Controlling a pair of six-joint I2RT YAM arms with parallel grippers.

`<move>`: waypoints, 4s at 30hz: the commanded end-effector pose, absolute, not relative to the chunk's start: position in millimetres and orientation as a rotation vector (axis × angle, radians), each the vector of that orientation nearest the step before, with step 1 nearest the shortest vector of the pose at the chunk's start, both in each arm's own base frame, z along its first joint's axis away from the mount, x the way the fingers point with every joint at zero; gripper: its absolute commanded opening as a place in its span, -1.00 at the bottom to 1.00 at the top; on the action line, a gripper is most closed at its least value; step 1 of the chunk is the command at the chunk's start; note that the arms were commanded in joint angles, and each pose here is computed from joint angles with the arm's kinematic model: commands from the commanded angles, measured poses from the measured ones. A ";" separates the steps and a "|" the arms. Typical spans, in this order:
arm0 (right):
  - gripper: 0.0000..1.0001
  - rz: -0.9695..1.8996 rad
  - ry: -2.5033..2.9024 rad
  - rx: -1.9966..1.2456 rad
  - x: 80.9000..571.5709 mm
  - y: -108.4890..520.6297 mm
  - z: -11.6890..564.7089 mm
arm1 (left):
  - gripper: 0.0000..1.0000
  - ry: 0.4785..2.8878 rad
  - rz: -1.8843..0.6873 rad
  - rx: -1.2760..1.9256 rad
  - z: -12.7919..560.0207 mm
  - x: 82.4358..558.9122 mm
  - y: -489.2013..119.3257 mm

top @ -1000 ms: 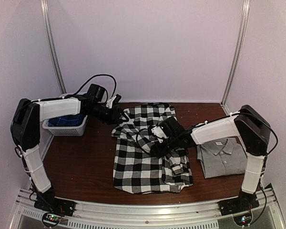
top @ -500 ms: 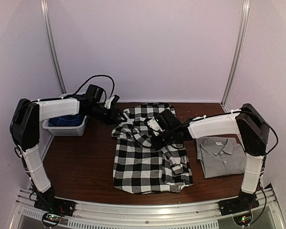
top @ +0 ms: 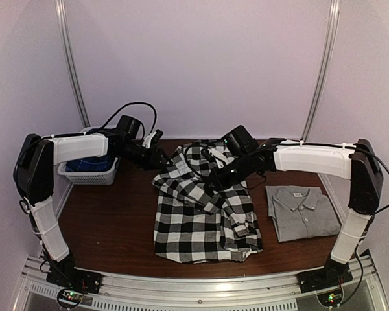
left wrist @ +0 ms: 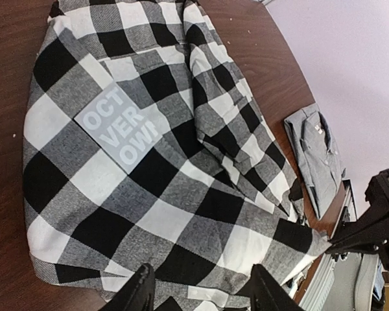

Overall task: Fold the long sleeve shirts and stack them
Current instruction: Pick up the sleeve from the 1/3-folded shirt, then place the sleeve of the 1/3-folded shirt, then pick up the sleeve from the 1/3-folded shirt.

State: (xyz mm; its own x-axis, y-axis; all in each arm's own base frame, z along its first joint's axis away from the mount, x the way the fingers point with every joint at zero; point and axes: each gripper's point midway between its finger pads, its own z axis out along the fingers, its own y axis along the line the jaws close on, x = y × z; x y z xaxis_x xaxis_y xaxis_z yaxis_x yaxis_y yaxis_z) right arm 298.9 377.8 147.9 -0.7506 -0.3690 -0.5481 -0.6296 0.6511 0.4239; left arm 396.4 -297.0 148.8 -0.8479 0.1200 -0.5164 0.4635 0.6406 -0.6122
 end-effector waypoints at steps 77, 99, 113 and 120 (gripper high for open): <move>0.02 0.498 2.601 -0.211 341.2 327.5 48.5 | 0.01 2.372 -1.115 0.547 161.3 389.9 -297.9; -0.13 0.489 2.603 -0.184 343.5 327.1 62.8 | 0.01 2.389 -1.118 0.522 153.2 398.5 -301.9; 0.13 0.577 2.607 -0.054 339.3 303.9 51.3 | 0.01 2.401 -1.109 0.520 148.7 395.2 -299.4; 0.18 0.604 2.588 -0.029 338.5 299.8 57.7 | 0.01 2.403 -1.106 0.521 148.1 394.0 -298.7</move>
